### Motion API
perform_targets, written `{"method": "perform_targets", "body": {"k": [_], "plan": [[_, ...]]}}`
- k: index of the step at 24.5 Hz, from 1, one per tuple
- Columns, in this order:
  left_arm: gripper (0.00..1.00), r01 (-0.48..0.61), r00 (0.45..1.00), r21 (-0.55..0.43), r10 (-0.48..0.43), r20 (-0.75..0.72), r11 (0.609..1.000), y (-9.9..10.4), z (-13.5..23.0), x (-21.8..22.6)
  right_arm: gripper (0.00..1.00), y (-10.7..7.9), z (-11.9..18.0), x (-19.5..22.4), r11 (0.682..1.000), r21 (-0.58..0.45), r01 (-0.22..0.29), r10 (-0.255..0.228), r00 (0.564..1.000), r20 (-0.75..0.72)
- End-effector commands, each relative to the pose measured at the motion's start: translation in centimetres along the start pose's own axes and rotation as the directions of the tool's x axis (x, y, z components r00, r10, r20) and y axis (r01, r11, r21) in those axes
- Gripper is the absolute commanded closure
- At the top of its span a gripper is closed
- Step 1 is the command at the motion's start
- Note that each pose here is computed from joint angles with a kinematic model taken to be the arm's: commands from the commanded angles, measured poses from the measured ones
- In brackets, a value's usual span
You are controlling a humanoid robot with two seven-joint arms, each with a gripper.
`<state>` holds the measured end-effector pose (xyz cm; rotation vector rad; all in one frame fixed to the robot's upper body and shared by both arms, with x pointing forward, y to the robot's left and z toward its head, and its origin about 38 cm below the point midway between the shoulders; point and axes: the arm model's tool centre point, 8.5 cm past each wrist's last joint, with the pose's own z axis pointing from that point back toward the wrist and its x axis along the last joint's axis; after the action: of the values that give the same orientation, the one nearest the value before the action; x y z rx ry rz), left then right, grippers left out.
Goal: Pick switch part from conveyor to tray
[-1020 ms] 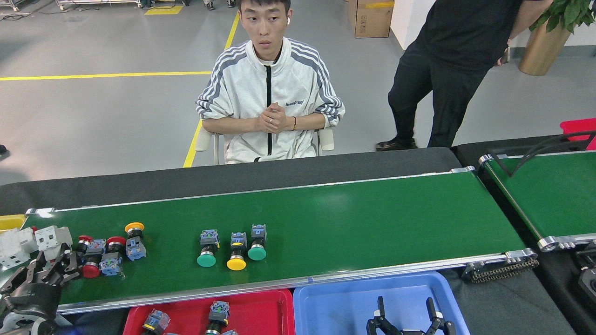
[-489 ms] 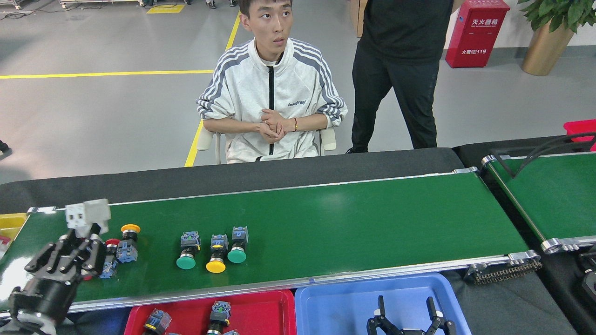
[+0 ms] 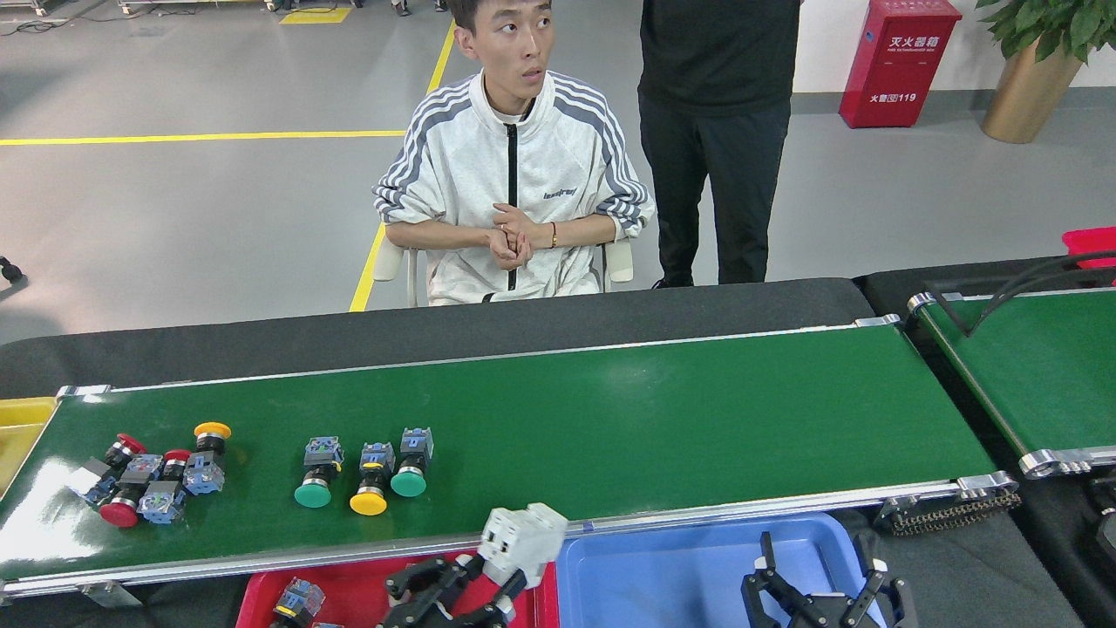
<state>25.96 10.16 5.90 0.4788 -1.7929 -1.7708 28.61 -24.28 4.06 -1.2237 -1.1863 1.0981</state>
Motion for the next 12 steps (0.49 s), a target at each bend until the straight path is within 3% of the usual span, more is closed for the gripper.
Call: {"method": "perform_targets", "body": {"k": [1,4,5,7,8,12], "plan": [[0.92,0.007,1.0,0.022,-0.008,0.023,1.0,0.6,-1.5,1.5,0.02,-1.3,-0.9,-1.0,0.999,-0.032,0.042,-0.04,0.997,0.066],[0.79,-0.006,1.0,-0.025,0.006,0.028,1.0,0.2,-2.5,1.9,0.02,-2.3,-1.6,-2.8,0.995,-0.059,0.075,-0.069,0.992,0.108],[0.58,-0.003,1.0,-0.047,0.004,0.024,0.999,0.0,-2.6,1.9,0.02,-2.6,-1.6,-3.4,0.995,-0.064,0.077,-0.069,0.991,0.11],[0.08,-0.009,1.0,-0.067,0.008,-0.02,0.998,-0.2,-2.6,1.5,0.02,-2.6,-1.5,-4.2,0.995,-0.062,0.073,-0.066,0.992,0.104],[0.0,-0.018,0.999,-0.063,0.015,-0.038,0.998,-0.2,-2.6,1.4,0.02,-2.5,-1.3,-4.5,0.996,-0.058,0.071,-0.066,0.993,0.096],[0.0,-0.03,0.999,-0.062,0.028,-0.043,0.998,-0.3,-2.5,1.8,0.02,-2.2,-0.8,-5.7,0.997,-0.05,0.062,-0.058,0.995,0.077]]}}
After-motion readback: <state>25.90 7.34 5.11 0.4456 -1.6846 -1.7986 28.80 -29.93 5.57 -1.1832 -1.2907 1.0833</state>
